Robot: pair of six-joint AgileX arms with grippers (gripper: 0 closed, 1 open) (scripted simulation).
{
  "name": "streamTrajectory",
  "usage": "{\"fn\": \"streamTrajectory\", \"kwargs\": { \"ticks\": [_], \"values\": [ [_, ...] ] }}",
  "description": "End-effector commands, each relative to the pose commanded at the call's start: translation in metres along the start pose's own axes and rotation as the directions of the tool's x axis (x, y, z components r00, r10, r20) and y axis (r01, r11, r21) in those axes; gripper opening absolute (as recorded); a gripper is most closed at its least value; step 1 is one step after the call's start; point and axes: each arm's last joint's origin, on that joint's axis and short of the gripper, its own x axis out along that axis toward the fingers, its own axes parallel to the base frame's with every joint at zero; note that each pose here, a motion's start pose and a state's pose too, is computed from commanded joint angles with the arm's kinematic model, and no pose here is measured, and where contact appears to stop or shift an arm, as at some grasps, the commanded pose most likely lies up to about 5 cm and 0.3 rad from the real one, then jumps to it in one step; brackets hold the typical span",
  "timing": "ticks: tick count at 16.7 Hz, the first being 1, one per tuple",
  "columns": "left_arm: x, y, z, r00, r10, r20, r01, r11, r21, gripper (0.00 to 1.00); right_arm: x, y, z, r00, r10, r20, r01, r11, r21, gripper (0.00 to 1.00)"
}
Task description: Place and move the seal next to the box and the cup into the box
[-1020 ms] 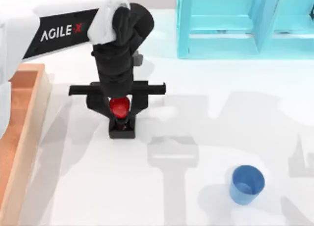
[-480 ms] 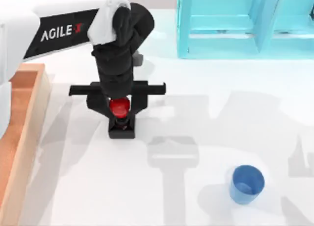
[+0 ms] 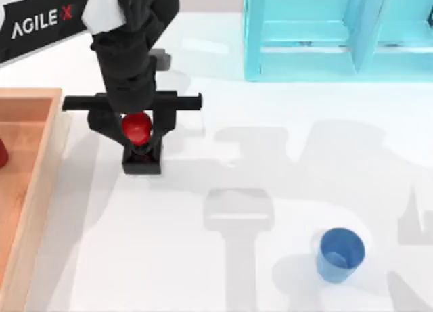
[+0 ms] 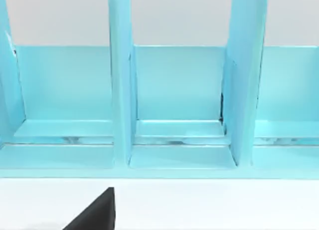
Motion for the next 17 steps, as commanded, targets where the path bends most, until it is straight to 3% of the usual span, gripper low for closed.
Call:
{"fn": "streamTrajectory", "kwargs": {
  "ticks": [6,11,17],
  "values": [
    [-0.062,0.063,-0.006,1.0,0.002,-0.002,-0.002,1.0,0.0,0.0,0.0,0.0,0.0,1.0,0.0,0.0,0.0,1.0,0.0,1.0],
    [-0.061,0.061,-0.007,1.0,0.005,-0.002,-0.005,1.0,0.005,0.0,0.0,0.0,0.0,1.0,0.0,0.0,0.0,1.0,0.0,1.0],
    [-0.081,0.047,-0.02,0.996,0.004,0.085,-0.005,1.0,0.005,0.0,0.0,0.0,0.0,1.0,0.0,0.0,0.0,1.0,0.0,1.0]
  ]
}}
